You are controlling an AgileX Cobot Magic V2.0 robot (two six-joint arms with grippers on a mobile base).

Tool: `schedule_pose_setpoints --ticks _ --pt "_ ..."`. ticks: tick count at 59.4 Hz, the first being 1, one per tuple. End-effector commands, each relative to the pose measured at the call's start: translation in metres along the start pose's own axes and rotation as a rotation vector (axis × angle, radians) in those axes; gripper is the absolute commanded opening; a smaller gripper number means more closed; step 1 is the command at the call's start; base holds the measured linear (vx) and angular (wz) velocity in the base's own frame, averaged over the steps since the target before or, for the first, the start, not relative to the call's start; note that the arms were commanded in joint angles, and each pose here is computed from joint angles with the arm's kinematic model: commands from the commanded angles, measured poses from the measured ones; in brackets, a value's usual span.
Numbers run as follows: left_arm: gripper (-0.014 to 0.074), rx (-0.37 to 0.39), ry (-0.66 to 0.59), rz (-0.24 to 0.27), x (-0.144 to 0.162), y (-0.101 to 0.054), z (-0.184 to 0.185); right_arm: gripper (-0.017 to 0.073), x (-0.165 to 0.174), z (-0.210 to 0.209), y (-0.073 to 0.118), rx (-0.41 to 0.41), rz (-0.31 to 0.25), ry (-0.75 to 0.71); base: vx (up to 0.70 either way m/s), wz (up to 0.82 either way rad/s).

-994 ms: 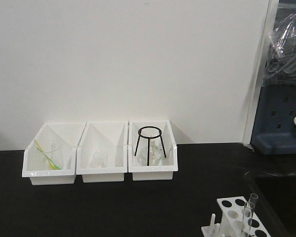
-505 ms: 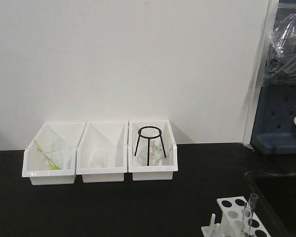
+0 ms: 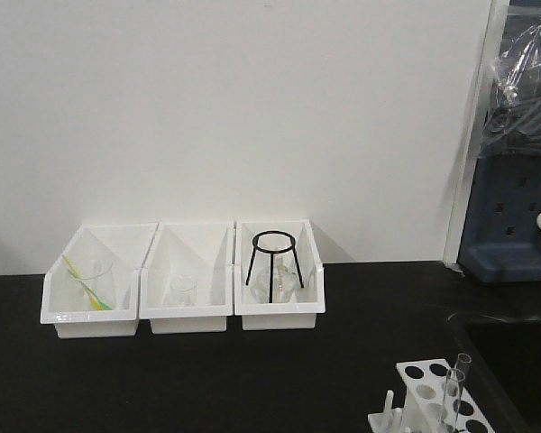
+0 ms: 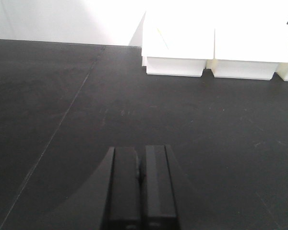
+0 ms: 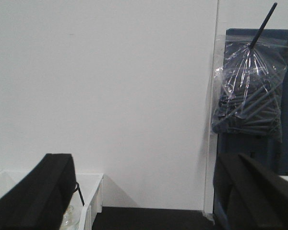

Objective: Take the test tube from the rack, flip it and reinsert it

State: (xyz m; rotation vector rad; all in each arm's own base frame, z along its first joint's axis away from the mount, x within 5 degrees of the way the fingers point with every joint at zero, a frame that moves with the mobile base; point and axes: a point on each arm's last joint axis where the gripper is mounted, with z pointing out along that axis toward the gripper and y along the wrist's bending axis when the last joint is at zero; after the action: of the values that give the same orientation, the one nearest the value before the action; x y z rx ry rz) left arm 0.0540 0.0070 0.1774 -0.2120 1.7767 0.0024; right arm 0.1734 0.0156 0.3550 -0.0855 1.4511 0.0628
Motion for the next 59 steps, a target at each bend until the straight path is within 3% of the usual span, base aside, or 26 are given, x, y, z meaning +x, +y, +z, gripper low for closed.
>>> schedule_pose_setpoints --ticks 1,7,8,17,24,32,59 --pt "-0.0006 0.023 -0.087 -0.002 -0.007 -0.002 0.000 0.0629 0.024 0.002 0.002 -0.013 0.008 -0.038 0.00 0.00" --pt "-0.0006 0.023 -0.087 -0.002 -0.007 -0.002 0.000 0.0601 0.075 -0.008 0.004 -0.026 0.017 -0.008 0.00 0.00" --pt "-0.0006 0.023 -0.087 -0.002 -0.007 -0.002 0.000 0.0573 0.108 -0.017 0.006 -0.042 0.030 -0.010 0.00 0.00" --pt "-0.0006 0.023 -0.087 -0.002 -0.007 -0.002 0.000 0.0553 0.144 -0.020 0.015 -0.127 0.034 0.061 0.00 0.00" --pt "-0.0006 0.023 -0.087 -0.002 -0.007 -0.002 0.000 0.0553 0.158 -0.012 0.022 -0.209 0.022 0.066 0.00 0.00" --pt "-0.0006 0.023 -0.087 -0.002 -0.007 -0.002 0.000 0.0553 0.166 0.000 0.023 -0.219 0.057 0.006 0.00 0.00" --pt "-0.0006 0.023 -0.087 -0.002 -0.007 -0.002 0.000 0.0553 0.181 0.060 0.028 -0.282 0.043 0.013 0.00 0.00"
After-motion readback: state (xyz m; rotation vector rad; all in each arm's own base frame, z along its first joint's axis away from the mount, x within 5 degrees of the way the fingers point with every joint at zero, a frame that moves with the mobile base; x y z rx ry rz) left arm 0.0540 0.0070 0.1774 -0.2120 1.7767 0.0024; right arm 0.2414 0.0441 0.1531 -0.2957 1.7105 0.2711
